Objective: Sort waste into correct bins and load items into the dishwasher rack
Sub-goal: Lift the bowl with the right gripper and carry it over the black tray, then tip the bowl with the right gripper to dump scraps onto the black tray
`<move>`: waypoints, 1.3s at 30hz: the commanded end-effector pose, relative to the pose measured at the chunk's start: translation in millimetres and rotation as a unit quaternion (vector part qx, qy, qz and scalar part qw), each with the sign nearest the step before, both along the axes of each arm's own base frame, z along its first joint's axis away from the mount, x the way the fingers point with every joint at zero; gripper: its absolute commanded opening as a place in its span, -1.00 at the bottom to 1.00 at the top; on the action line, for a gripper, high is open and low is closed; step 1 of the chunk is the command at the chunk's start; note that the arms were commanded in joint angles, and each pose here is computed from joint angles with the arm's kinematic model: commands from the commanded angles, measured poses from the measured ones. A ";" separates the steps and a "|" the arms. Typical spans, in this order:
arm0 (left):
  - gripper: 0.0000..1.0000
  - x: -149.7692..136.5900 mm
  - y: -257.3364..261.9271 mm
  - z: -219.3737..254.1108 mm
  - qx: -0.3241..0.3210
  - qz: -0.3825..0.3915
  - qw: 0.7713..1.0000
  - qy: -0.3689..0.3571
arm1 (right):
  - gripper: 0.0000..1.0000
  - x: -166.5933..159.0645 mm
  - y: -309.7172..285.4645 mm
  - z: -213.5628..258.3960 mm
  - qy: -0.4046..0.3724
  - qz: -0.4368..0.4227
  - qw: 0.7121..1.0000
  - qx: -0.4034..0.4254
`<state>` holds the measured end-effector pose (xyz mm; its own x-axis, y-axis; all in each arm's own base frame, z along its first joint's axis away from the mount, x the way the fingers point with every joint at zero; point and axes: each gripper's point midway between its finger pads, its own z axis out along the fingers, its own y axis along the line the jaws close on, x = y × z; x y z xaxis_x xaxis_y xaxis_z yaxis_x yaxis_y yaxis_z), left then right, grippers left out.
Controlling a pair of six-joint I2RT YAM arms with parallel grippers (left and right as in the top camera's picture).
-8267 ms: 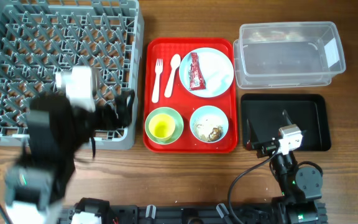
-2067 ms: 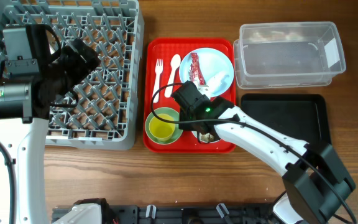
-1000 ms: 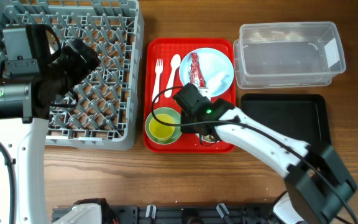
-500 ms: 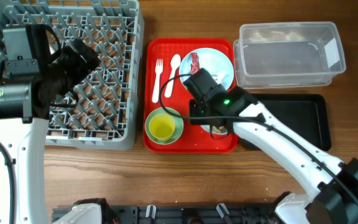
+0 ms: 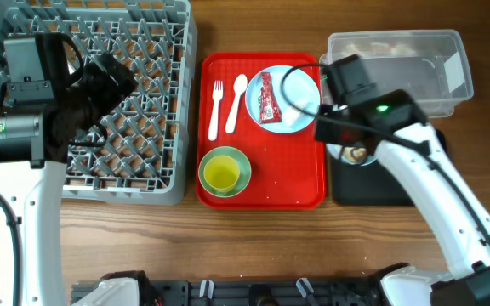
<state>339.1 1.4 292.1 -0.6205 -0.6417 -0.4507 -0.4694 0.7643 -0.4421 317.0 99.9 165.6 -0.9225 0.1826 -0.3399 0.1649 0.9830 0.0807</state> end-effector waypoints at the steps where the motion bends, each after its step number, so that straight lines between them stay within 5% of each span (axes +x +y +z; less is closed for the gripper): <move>1: 1.00 1.4 0.5 2.4 -0.004 0.001 1.000 -0.003 | -0.91 9.1 -14.1 15.2 -0.015 0.010 0.999 0.036; 23: 1.00 1.4 0.5 2.4 -0.004 0.001 1.000 -0.003 | -0.91 -16.5 -65.2 7.8 0.002 0.049 0.947 0.316; 28: 1.00 1.4 0.5 2.4 -0.004 0.001 1.000 -0.003 | -0.91 -32.5 -63.2 -0.6 -0.020 0.064 0.914 0.401; 35: 1.00 1.4 0.5 2.4 -0.004 0.001 1.000 -0.003 | -0.91 -39.6 -97.8 -13.4 -0.051 0.031 0.916 0.397; 39: 1.00 1.4 0.5 2.4 -0.004 0.001 1.000 -0.003 | -0.91 -33.8 -107.4 12.1 -0.143 0.053 0.883 0.444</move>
<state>339.1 1.4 292.0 -0.6207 -0.6418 -0.4505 -0.4696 0.7643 -0.4419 276.2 -8.1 145.0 -0.9030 0.3934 -0.1727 0.1158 0.6100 0.7839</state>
